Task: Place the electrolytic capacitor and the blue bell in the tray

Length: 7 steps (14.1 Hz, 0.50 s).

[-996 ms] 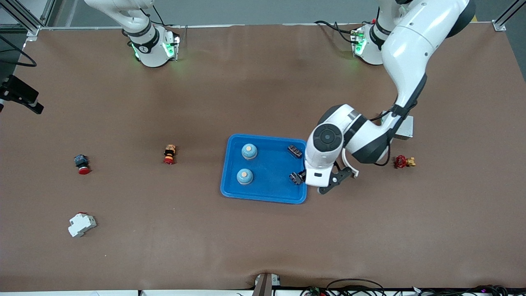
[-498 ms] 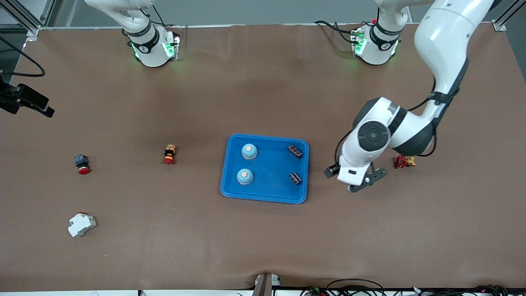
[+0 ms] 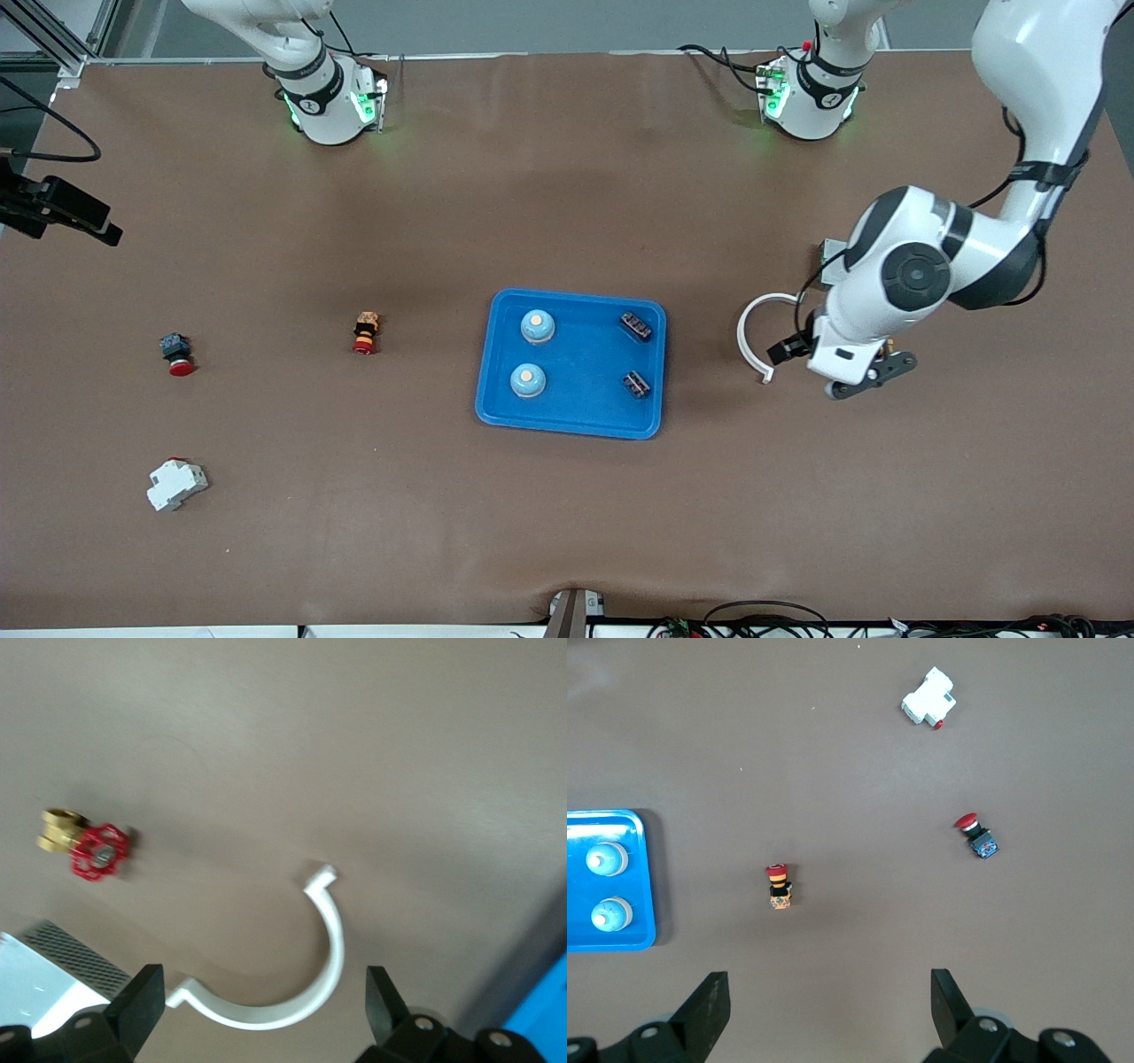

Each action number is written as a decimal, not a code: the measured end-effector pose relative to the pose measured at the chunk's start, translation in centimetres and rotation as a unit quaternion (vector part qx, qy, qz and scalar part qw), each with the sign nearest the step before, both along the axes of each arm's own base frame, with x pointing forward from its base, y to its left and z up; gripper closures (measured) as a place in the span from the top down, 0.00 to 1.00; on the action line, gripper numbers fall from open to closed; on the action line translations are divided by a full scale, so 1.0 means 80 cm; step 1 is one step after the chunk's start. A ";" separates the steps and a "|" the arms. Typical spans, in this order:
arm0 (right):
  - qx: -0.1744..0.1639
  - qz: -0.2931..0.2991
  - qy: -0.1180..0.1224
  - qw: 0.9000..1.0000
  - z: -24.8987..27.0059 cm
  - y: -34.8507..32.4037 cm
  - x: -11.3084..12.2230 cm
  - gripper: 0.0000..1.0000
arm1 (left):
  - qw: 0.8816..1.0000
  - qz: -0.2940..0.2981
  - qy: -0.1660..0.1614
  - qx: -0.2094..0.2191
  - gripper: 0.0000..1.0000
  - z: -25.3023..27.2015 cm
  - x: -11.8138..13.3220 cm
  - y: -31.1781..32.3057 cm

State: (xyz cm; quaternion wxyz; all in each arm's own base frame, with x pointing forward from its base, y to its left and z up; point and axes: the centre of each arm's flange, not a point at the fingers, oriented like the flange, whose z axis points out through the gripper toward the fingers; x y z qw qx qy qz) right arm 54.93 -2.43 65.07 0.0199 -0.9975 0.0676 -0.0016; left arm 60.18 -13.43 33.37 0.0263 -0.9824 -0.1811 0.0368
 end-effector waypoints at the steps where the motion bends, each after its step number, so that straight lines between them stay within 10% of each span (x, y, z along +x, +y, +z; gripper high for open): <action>1: 0.000 0.000 0.000 1.000 0.000 0.000 0.000 1.00 | 1.000 -0.004 0.001 -0.006 1.00 0.003 0.001 0.026; 7: 0.000 0.009 -0.004 1.000 0.004 0.001 -0.001 1.00 | 1.000 -0.020 -0.006 -0.023 1.00 0.017 0.004 0.139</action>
